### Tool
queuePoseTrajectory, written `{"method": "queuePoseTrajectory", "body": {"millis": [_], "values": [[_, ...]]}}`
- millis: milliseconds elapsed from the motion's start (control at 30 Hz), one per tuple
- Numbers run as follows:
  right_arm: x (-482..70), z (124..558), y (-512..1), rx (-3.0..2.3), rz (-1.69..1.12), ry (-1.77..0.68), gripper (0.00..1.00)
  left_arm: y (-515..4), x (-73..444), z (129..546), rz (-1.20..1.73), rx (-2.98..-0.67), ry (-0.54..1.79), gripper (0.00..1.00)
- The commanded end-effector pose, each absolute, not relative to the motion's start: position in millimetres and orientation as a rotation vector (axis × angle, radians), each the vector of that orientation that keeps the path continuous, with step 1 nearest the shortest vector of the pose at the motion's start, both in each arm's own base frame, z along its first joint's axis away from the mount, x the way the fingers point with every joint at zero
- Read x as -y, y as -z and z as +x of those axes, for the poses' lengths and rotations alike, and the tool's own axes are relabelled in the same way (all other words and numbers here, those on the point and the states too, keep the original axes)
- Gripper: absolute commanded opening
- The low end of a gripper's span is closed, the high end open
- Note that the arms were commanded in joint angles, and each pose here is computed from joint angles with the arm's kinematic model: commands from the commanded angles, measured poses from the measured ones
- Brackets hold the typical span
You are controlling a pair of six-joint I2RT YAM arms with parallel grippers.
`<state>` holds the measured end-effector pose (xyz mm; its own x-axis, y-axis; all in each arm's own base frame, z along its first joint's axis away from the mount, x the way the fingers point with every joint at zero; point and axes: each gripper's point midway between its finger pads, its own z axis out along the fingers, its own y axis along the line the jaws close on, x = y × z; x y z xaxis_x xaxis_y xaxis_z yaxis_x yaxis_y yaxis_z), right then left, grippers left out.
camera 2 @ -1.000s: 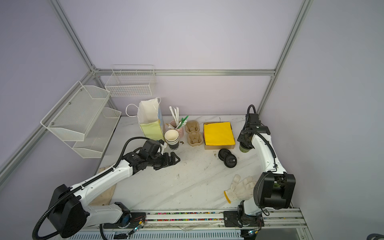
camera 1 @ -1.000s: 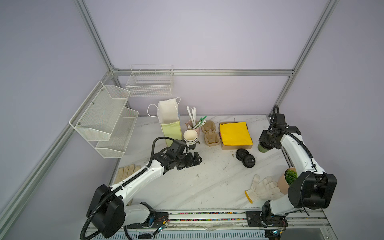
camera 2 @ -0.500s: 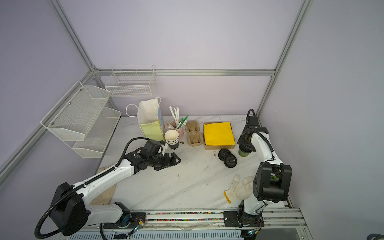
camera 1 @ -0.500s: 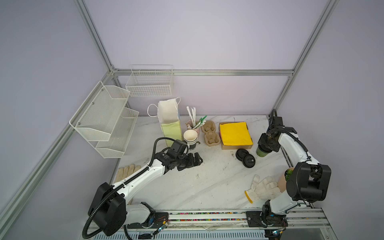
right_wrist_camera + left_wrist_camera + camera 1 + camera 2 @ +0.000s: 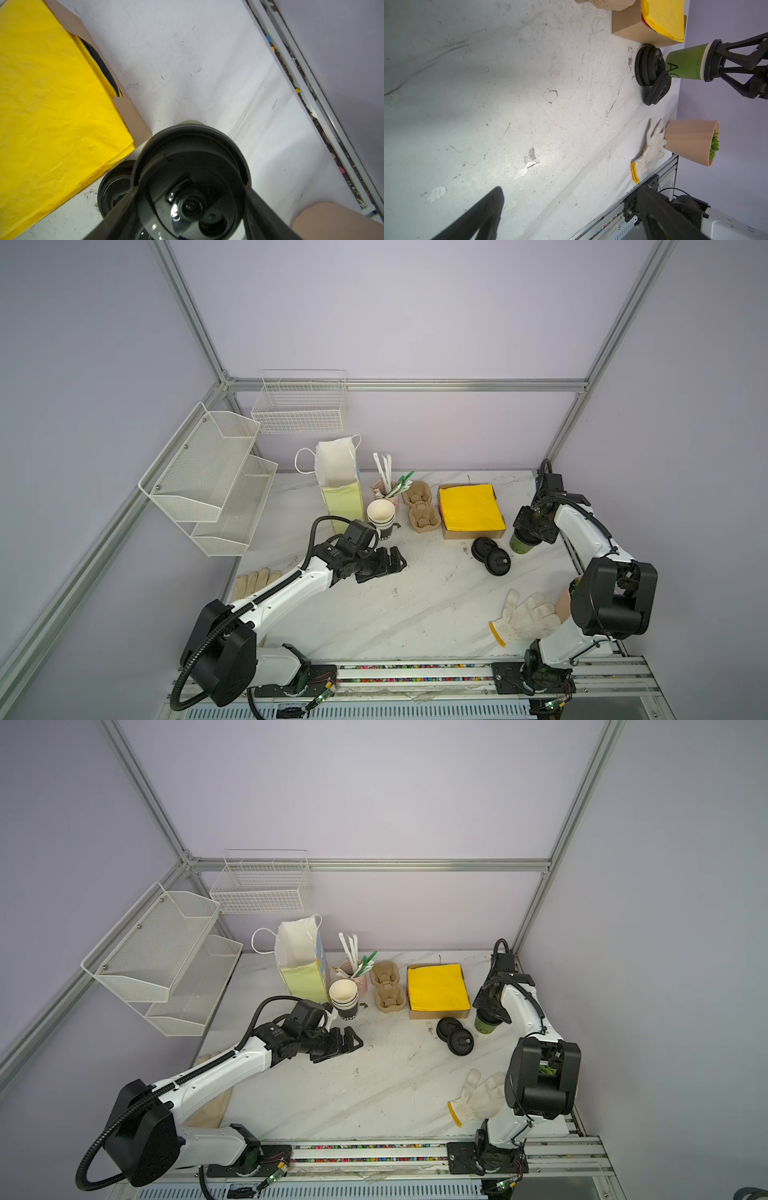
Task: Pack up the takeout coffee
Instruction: 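Lower the green cup onto the table beside the yellow box with the right gripper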
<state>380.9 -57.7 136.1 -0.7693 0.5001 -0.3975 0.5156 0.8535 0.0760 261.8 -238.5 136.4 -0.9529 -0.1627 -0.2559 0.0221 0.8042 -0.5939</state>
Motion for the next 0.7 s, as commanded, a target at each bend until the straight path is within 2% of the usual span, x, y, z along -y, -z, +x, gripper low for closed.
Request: {"method": "queuePoseTrajectory", "body": {"millis": [0,533,667], "values": [[55,379,-130,-2.655,0.754,0.027,0.77,-181,256,281,-0.038,-2.577,0.990,1.00],[67,395,-166,-2.576,0.750,0.096,0.83,-185,258,283,-0.041,-2.570,0.990,1.00],[60,404,-194,-2.509,0.700,0.048,0.83,-194,253,285,-0.046,-2.549,0.965,1.00]]}}
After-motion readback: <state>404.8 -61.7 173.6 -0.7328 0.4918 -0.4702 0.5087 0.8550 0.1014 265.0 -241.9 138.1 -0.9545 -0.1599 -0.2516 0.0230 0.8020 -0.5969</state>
